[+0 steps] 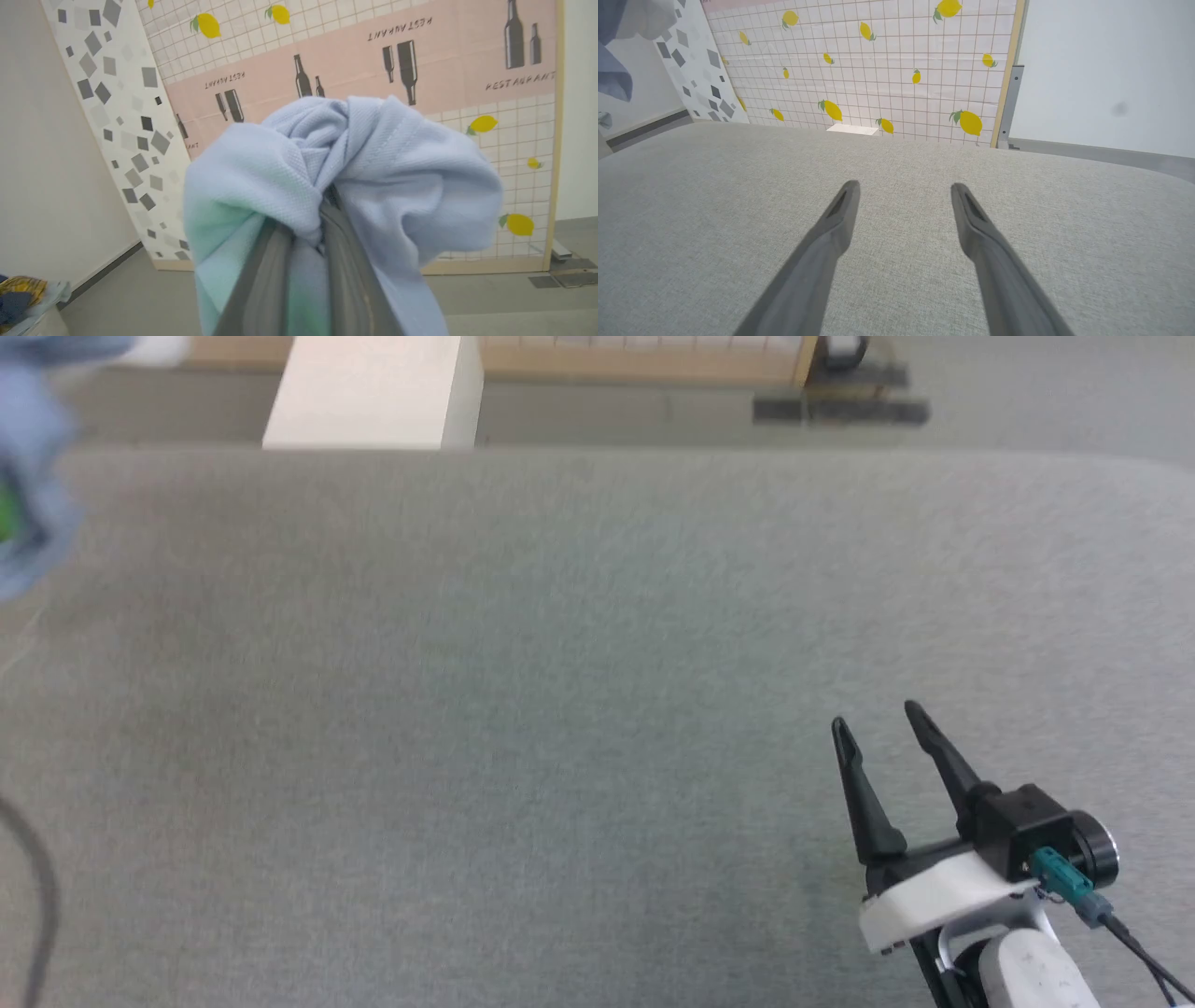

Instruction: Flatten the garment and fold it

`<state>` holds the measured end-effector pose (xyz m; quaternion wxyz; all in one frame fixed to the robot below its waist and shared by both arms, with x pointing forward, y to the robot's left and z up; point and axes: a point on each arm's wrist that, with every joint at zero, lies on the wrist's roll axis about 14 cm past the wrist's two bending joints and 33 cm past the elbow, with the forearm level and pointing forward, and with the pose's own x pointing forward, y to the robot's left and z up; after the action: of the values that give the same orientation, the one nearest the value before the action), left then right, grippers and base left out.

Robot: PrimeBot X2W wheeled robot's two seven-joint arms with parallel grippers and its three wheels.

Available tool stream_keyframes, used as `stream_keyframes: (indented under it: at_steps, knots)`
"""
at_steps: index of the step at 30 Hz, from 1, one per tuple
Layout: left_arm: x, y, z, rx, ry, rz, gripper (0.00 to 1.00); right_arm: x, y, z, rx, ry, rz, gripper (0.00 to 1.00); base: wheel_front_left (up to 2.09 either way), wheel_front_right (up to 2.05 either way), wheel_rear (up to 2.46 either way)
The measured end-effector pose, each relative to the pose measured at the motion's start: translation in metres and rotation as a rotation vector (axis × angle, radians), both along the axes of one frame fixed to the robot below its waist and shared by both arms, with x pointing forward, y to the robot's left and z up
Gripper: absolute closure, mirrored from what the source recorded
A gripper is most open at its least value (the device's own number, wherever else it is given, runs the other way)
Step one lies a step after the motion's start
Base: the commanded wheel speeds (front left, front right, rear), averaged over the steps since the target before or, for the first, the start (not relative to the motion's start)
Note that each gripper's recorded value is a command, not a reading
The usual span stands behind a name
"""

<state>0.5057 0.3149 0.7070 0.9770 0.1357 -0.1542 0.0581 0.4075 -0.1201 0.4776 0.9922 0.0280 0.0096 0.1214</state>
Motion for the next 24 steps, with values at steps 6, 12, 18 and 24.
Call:
stream_keyframes:
  at_steps: [6,12,18,24]
  knots:
    - [-0.002,-0.128,0.035,-0.042,-0.069,-0.310,1.00,-0.020,-0.021,0.027,-0.002,-0.066,-0.062,0.00,0.00,0.00,0.00]
    - [-0.008,-0.245,0.008,-0.118,0.062,-0.586,1.00,-0.037,-0.044,0.038,-0.011,-0.083,-0.129,0.00,0.00,0.00,0.00]
    - [-0.029,-0.321,-0.107,-0.165,0.472,-0.719,1.00,-0.053,-0.061,0.040,-0.016,-0.080,-0.186,0.00,0.00,0.00,0.00]
    - [-0.099,-0.356,-0.246,-0.169,1.032,-0.765,1.00,-0.061,-0.071,0.035,-0.020,-0.055,-0.219,0.00,0.00,0.00,0.00]
